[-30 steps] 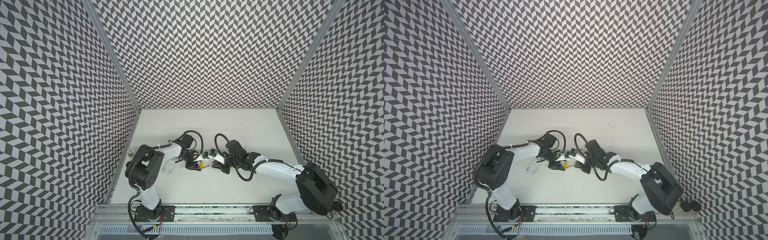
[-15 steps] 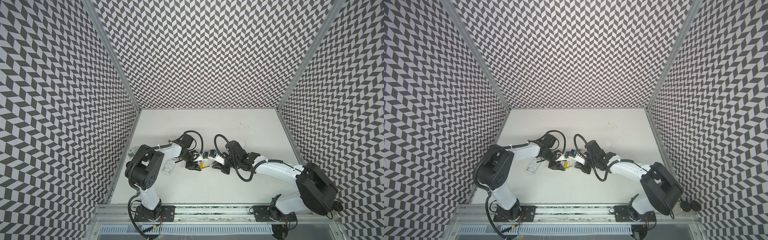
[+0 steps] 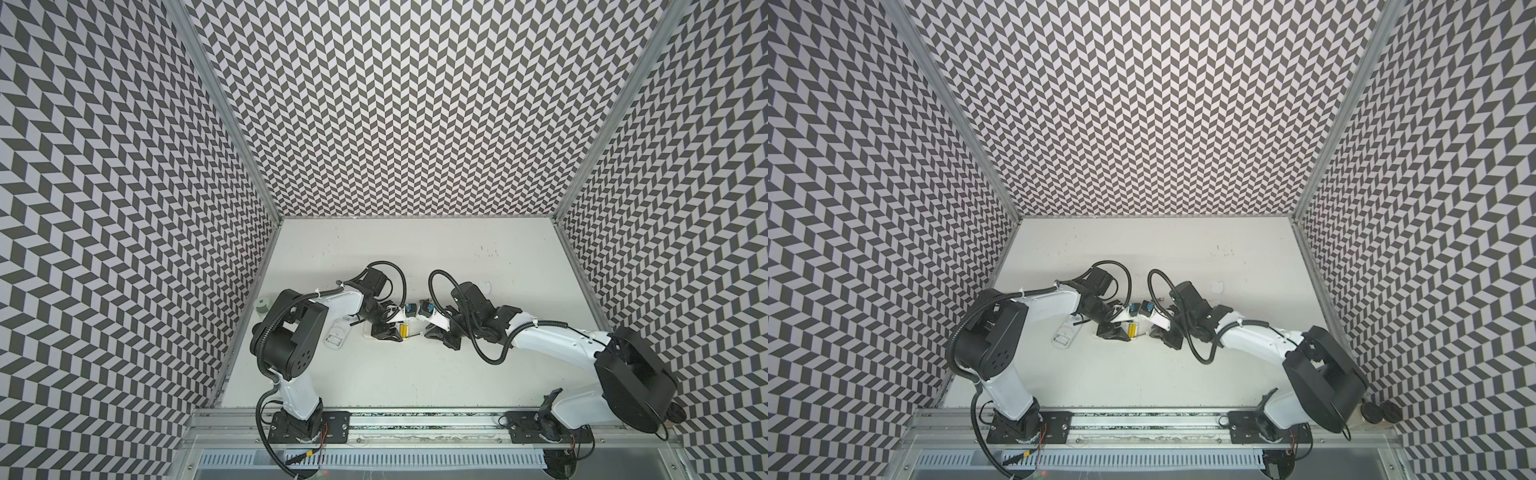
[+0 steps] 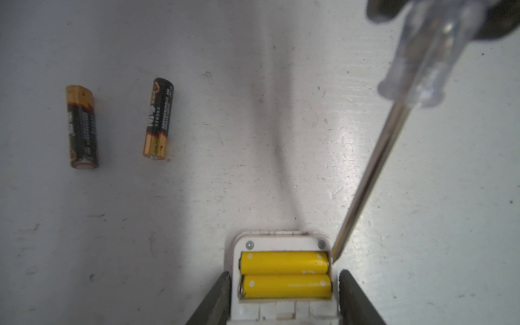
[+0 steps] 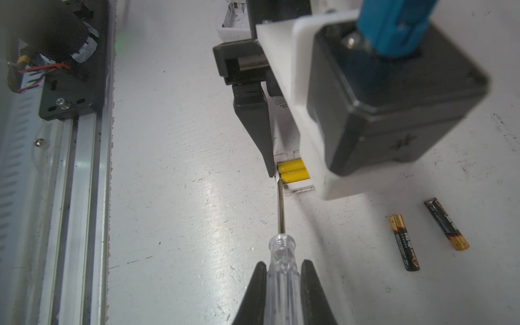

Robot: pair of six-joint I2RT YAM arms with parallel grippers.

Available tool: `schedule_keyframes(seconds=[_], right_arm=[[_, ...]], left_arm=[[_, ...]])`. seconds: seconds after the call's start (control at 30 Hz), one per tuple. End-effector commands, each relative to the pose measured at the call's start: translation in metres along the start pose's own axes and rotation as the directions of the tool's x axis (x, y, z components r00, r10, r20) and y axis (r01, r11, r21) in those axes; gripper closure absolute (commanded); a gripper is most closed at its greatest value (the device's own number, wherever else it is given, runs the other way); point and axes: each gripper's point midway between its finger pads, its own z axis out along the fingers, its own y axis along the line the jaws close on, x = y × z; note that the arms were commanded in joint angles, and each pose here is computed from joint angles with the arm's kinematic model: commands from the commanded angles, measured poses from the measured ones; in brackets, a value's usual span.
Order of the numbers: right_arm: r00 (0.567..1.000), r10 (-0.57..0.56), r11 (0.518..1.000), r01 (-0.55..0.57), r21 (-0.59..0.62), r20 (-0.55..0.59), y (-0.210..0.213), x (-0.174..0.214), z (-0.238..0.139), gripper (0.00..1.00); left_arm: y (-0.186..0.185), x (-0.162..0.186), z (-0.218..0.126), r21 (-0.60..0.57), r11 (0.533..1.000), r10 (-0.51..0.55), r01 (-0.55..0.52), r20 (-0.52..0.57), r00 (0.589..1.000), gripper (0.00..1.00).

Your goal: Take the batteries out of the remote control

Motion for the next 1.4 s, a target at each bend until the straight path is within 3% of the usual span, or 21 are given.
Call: schedule_keyframes(seconds=[0.0, 1.23, 1.37], right_arm=[[0.999, -0.035, 0.999, 0.035, 0.014, 0.011, 0.000, -0.005, 0.001, 1.00], [0.989, -0.135, 0.988, 0.139, 0.068, -0.066, -0.006, -0.013, 0.003, 1.00], [0.986, -0.122, 0.985, 0.134, 0.107, -0.115, -0.010, -0.011, 0.008, 1.00]], left_arm=[[-0.031, 0.028, 0.010, 0.097, 0.993, -0.064, 0.074, -0.103, 0.993, 0.54], [-0.031, 0.028, 0.009, 0.098, 0.992, -0.070, 0.080, -0.100, 0.993, 0.54], [-0.031, 0.028, 0.009, 0.097, 0.992, -0.070, 0.079, -0.101, 0.992, 0.54]])
